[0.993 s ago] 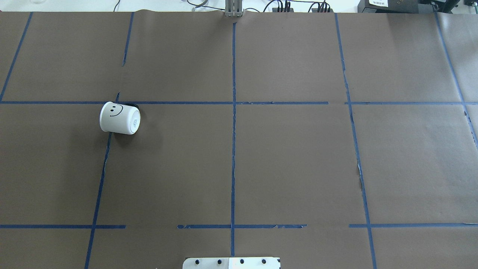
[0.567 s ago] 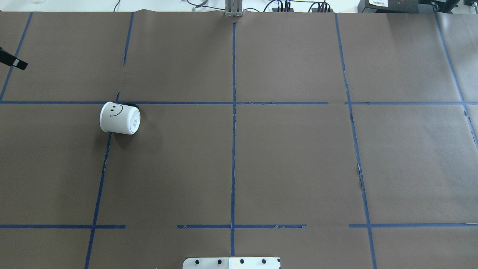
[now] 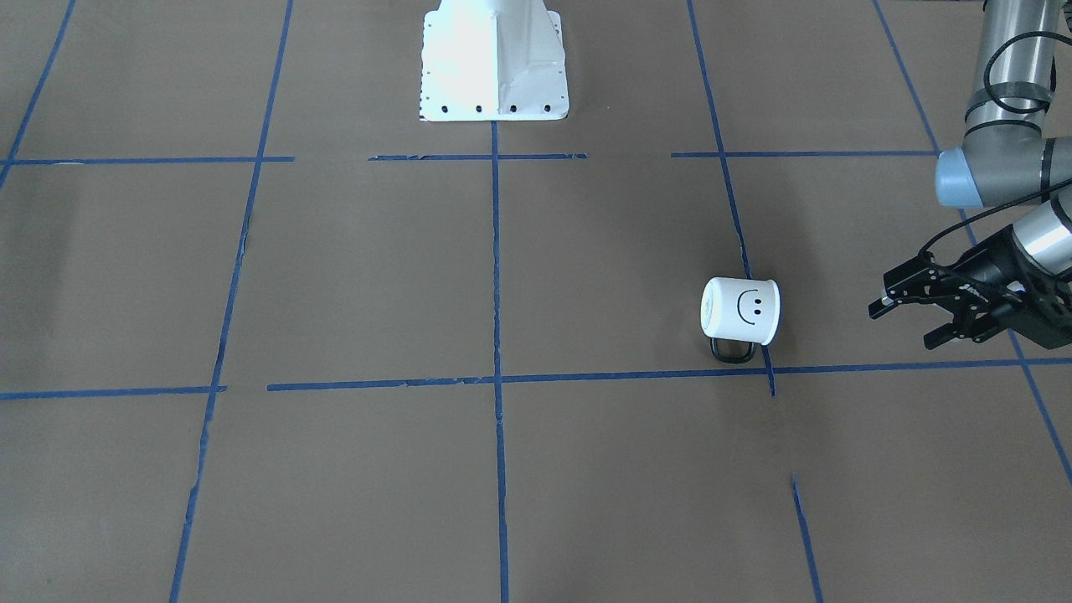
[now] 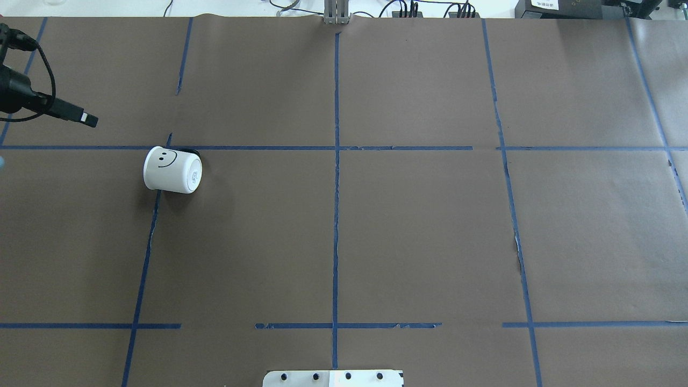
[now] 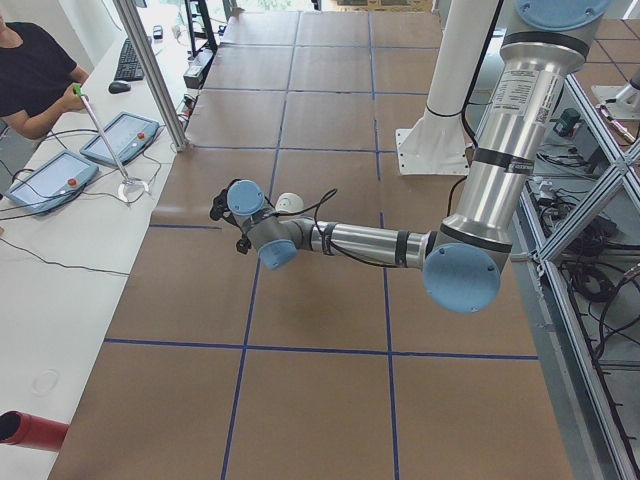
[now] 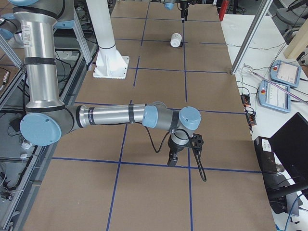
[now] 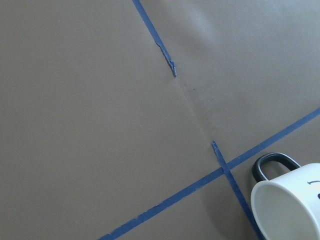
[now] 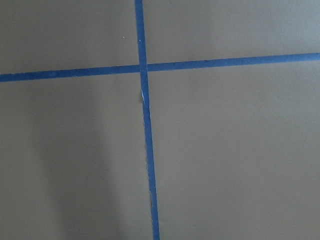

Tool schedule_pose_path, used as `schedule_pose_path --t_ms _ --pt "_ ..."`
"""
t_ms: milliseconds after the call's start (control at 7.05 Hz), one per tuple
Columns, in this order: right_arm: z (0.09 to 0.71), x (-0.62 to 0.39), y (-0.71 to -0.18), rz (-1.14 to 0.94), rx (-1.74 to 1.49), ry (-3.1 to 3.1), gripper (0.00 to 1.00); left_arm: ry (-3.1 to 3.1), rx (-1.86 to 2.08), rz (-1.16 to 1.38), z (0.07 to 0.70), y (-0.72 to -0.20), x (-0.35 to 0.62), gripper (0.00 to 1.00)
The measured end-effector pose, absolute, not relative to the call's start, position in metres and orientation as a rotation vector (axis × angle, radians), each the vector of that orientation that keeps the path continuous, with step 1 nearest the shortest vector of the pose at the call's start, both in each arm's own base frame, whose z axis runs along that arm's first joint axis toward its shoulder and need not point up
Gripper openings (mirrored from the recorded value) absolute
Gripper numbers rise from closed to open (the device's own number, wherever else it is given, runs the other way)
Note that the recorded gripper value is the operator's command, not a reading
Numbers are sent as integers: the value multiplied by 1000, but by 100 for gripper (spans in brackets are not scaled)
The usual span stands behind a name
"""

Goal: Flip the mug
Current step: 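Move the left gripper toward the white mug lying on its side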

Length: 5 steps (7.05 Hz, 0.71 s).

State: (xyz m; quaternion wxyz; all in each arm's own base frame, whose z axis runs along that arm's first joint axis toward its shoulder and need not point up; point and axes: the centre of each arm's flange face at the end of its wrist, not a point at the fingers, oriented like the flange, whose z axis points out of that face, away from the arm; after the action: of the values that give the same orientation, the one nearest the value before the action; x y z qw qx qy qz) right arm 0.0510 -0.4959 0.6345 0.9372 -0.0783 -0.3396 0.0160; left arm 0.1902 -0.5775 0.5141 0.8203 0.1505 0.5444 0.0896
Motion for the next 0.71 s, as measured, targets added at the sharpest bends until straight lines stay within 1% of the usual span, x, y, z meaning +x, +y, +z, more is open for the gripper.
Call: schedule_pose_path --t_ms 425,709 --pt "634 51 -496 33 -160 -694 100 1258 222 -14 516 -575 198 100" --pt "634 51 -496 33 -160 -694 100 1315 233 -41 526 -569 200 100"
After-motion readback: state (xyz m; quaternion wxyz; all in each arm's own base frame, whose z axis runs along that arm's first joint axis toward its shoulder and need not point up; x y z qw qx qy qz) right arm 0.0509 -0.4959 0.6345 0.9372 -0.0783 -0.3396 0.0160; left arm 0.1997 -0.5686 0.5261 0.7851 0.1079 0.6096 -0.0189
